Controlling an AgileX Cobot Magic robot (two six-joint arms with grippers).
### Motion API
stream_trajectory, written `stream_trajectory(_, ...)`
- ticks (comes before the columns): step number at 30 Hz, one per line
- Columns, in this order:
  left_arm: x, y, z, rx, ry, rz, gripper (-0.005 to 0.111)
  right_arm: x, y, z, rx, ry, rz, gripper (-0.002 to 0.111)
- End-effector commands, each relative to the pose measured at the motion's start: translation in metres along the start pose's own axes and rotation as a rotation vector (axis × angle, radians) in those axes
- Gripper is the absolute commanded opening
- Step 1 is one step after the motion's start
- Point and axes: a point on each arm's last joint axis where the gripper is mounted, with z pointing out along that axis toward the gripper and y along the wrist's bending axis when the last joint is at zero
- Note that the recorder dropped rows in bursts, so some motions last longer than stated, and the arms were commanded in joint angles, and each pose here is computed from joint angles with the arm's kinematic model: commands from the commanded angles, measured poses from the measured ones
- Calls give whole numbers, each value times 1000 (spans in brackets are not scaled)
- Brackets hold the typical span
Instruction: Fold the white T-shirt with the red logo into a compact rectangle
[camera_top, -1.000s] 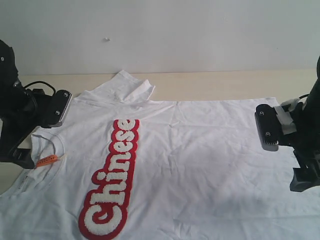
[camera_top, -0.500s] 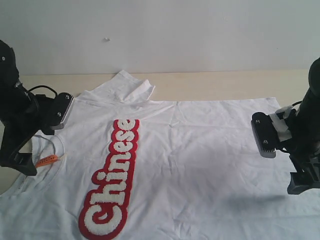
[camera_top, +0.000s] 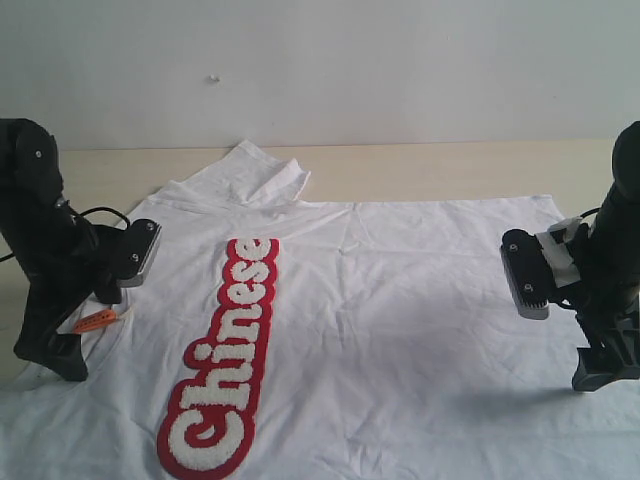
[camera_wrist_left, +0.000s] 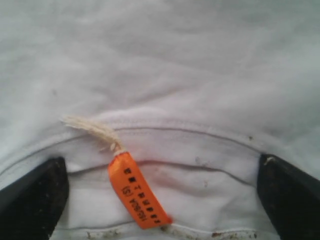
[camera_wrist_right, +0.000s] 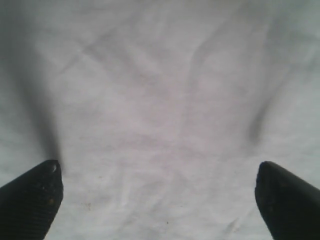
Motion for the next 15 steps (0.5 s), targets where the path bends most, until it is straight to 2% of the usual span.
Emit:
stream_trajectory(1, 0, 4, 6, -17, -3, -1, 99, 2, -2, 0, 8, -1, 6, 101)
stream_trajectory(9, 0, 4, 8, -10, -2, -3, 99, 3, -3, 0, 21, 10, -29, 101)
stream_trajectory(15, 0, 3, 8, -8, -2, -3, 99, 20, -4, 3, -3, 25, 2, 101)
